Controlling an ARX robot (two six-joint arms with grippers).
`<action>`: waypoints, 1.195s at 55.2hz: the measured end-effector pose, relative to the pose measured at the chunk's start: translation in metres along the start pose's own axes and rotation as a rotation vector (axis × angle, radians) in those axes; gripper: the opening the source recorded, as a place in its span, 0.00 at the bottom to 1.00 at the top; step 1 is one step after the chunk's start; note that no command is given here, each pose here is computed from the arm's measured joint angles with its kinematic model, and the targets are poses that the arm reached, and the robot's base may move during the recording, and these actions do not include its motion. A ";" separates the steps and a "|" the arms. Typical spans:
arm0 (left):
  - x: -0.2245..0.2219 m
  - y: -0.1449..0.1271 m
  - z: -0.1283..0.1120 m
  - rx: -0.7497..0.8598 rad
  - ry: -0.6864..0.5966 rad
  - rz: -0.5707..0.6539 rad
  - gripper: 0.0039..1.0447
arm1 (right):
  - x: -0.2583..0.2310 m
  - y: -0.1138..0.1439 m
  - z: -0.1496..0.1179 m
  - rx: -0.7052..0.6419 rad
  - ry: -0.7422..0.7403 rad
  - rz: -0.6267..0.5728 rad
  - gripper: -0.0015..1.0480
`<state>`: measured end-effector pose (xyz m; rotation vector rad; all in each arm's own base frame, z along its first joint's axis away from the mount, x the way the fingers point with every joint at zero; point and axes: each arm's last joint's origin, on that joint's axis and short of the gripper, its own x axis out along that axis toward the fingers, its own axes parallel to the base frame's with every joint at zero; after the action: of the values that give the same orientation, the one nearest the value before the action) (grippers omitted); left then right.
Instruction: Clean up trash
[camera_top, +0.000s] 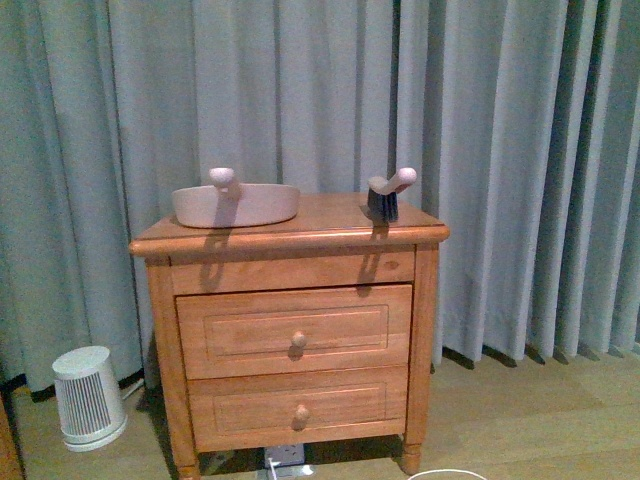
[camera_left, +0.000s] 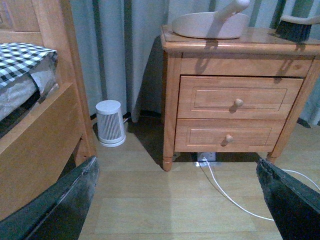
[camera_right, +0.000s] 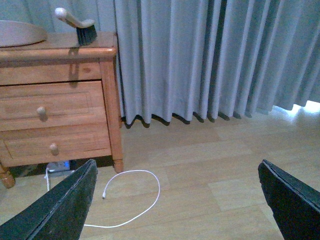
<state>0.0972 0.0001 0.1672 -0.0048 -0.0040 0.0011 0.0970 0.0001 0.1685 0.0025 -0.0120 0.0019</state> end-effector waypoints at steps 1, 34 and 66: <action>0.000 0.000 0.000 0.000 0.000 0.000 0.93 | 0.000 0.000 0.000 0.000 0.000 0.000 0.93; 0.000 0.000 0.000 0.000 0.000 0.000 0.93 | 0.000 0.000 0.000 0.000 0.000 0.000 0.93; 0.000 0.000 0.000 0.000 0.000 0.000 0.93 | 0.000 0.000 0.000 0.000 0.000 0.000 0.93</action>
<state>0.0972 0.0001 0.1672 -0.0048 -0.0044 0.0011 0.0970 0.0002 0.1686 0.0025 -0.0124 0.0023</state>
